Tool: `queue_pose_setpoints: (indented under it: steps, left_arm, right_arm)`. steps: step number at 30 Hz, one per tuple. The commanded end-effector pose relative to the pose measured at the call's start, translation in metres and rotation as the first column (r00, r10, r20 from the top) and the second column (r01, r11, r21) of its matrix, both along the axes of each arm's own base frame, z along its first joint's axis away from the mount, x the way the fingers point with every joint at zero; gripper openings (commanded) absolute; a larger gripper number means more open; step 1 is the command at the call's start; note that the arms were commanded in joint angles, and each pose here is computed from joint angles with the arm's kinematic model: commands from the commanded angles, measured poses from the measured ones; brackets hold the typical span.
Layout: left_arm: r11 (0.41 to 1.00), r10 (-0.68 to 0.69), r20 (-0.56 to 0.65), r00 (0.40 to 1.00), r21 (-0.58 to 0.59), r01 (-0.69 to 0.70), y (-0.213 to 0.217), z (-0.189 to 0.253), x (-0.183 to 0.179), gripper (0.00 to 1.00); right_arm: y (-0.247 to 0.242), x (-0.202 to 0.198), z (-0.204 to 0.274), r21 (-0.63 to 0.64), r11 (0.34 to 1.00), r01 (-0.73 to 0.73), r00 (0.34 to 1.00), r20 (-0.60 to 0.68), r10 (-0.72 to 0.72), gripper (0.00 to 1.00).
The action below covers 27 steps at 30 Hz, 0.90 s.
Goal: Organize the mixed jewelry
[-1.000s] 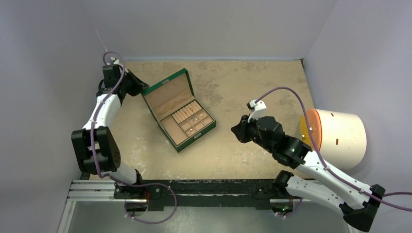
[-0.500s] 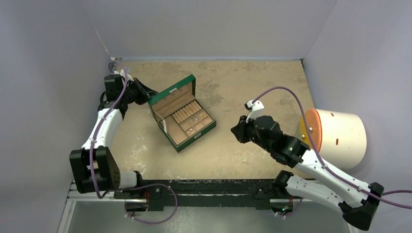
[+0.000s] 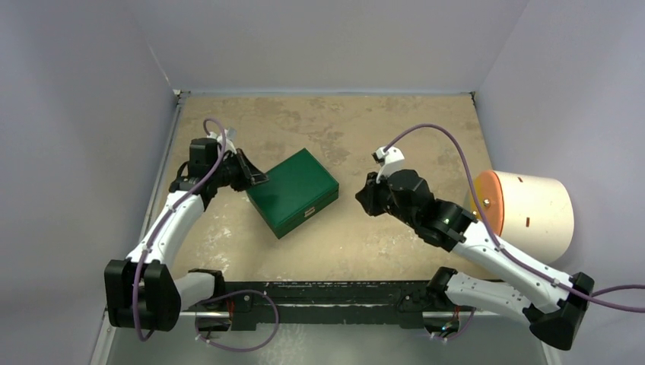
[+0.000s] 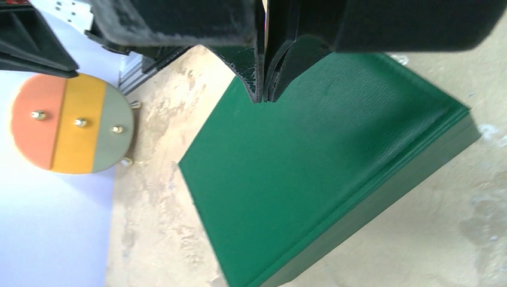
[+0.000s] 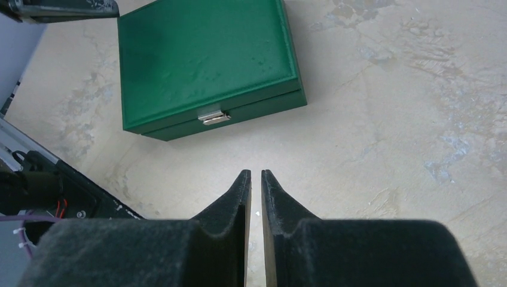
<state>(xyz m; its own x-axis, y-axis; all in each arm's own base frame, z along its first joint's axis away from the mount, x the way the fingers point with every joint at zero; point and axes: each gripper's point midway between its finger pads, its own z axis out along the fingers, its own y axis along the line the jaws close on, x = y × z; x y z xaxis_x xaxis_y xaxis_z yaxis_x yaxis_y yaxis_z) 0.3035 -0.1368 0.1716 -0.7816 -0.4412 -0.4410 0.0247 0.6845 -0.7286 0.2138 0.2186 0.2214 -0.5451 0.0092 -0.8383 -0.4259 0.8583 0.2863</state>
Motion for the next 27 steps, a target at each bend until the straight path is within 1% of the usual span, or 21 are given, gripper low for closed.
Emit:
queue_pose_setpoints:
  steps: [1, 4, 6, 12, 16, 22, 27]
  left_arm:
    - [0.993, 0.004, 0.012, 1.0, 0.116, -0.005, 0.013, -0.009, -0.013, 0.0]
    - [0.989, 0.002, 0.017, 1.0, 0.148, -0.004, 0.018, -0.009, -0.019, 0.0]
    - [0.987, 0.012, 0.045, 0.999, 0.157, -0.019, 0.02, -0.003, -0.021, 0.0]
    - [0.986, 0.013, 0.109, 0.994, 0.164, -0.031, 0.02, 0.009, -0.03, 0.0]
    - [0.982, 0.034, 0.158, 0.987, 0.18, -0.063, 0.024, 0.017, -0.031, 0.0]
    - [0.981, 0.043, 0.193, 0.98, 0.177, -0.078, 0.024, 0.019, -0.033, 0.0]
    - [0.98, 0.032, 0.202, 0.979, 0.184, -0.07, 0.021, 0.02, -0.037, 0.0]
  right_arm:
    - [0.019, 0.012, 0.026, 0.036, 0.999, -0.037, 0.998, 0.046, 0.035, 0.12]
    - [0.034, 0.022, 0.028, 0.025, 0.998, -0.06, 0.997, 0.052, 0.059, 0.06]
    - [0.049, 0.025, 0.03, 0.026, 0.994, -0.102, 0.994, 0.039, 0.101, 0.0]
    - [0.087, 0.035, 0.014, 0.016, 0.981, -0.191, 0.981, -0.04, 0.191, 0.0]
    - [0.112, 0.04, -0.004, -0.008, 0.972, -0.236, 0.965, -0.12, 0.234, 0.0]
    - [0.139, 0.048, -0.036, -0.058, 0.963, -0.263, 0.946, -0.214, 0.246, 0.0]
    - [0.149, 0.049, -0.058, -0.106, 0.955, -0.276, 0.931, -0.276, 0.238, 0.0]
